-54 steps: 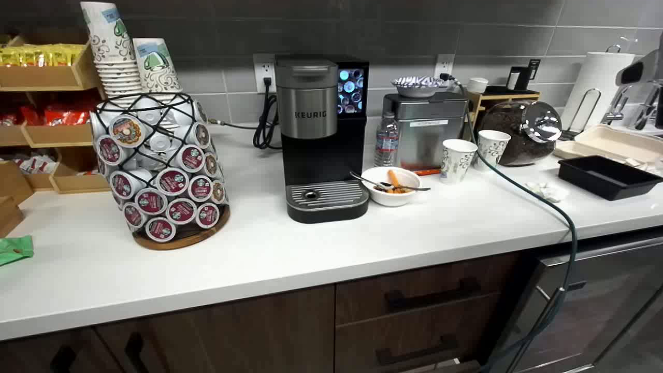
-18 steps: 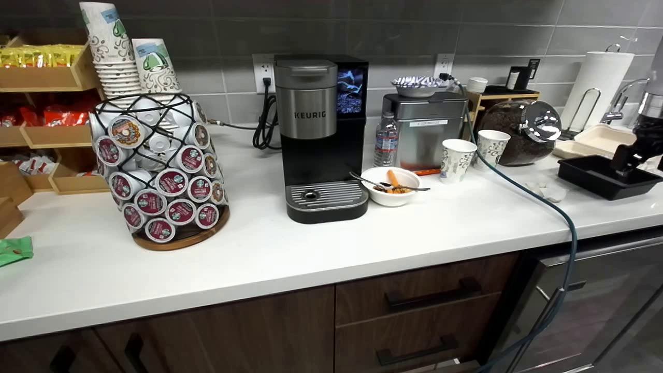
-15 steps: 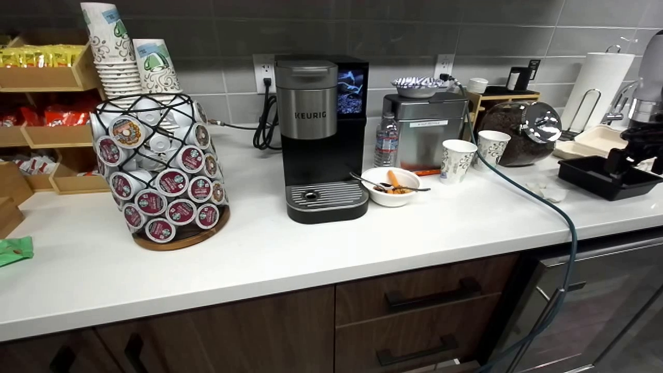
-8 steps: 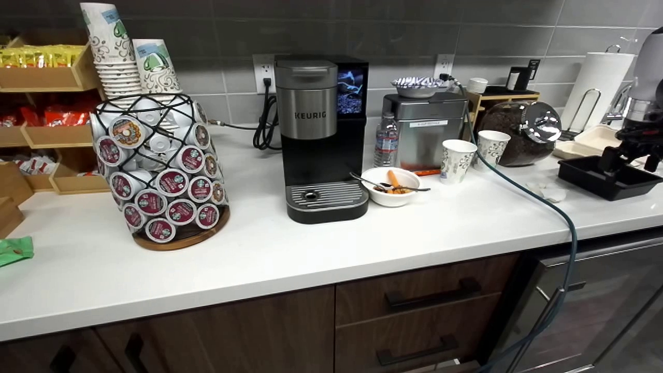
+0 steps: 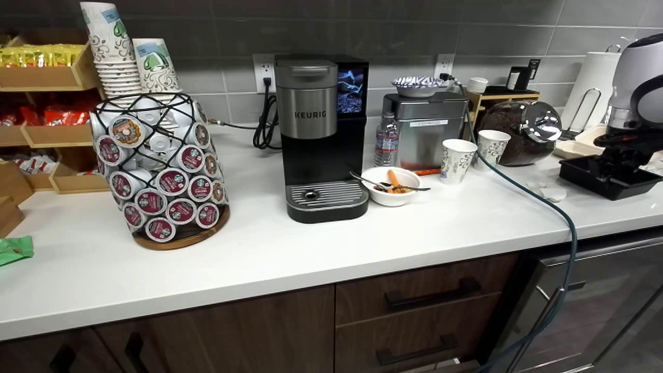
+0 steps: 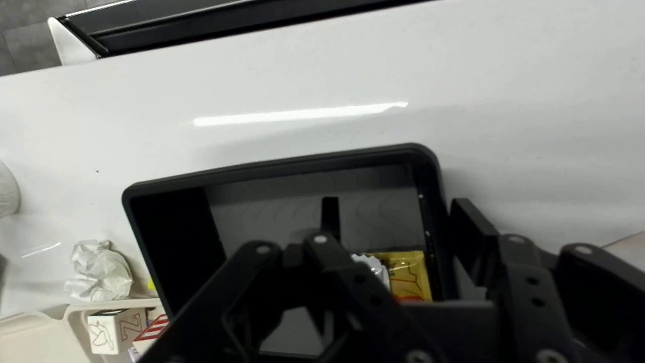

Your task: Pick up the black tray and put it on top of the coffee maker

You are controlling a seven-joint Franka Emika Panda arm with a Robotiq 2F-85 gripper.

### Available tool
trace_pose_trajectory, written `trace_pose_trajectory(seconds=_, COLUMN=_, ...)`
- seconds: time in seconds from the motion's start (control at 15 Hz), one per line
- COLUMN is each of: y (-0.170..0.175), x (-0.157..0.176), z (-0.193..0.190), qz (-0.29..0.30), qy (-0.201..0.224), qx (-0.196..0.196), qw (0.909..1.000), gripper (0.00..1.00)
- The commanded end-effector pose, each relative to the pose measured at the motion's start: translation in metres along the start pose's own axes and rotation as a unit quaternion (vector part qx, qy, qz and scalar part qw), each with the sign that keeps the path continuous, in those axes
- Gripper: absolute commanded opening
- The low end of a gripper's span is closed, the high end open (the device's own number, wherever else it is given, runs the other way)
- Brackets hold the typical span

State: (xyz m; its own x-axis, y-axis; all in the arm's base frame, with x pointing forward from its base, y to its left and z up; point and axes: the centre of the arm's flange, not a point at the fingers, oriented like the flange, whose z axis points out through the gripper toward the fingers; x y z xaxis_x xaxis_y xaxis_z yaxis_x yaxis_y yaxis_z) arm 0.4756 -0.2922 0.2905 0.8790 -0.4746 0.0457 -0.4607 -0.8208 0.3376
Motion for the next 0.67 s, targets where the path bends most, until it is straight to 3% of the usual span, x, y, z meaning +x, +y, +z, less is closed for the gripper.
trace_pose_trajectory(seconds=0.0, y=0.001, x=0.010, z=0.005, qz=0.000, qy=-0.009, qx=0.012, qw=0.9999, gripper=0.27)
trace_pose_trajectory(seconds=0.2, y=0.003, x=0.006, z=-0.006, qz=-0.018, qy=-0.026, qx=0.039, qw=0.9987, gripper=0.04)
trace_pose_trajectory(seconds=0.27, y=0.005, x=0.004, z=-0.010, qz=-0.025, qy=-0.033, qx=0.049, qw=0.9979, gripper=0.01)
trace_pose_trajectory(seconds=0.47, y=0.012, x=-0.006, z=-0.030, qz=-0.048, qy=-0.064, qx=0.073, qw=0.9941, gripper=0.01)
trace_pose_trajectory(seconds=0.6, y=0.019, x=-0.019, z=-0.047, qz=-0.057, qy=-0.076, qx=0.062, qw=0.9935, gripper=0.02)
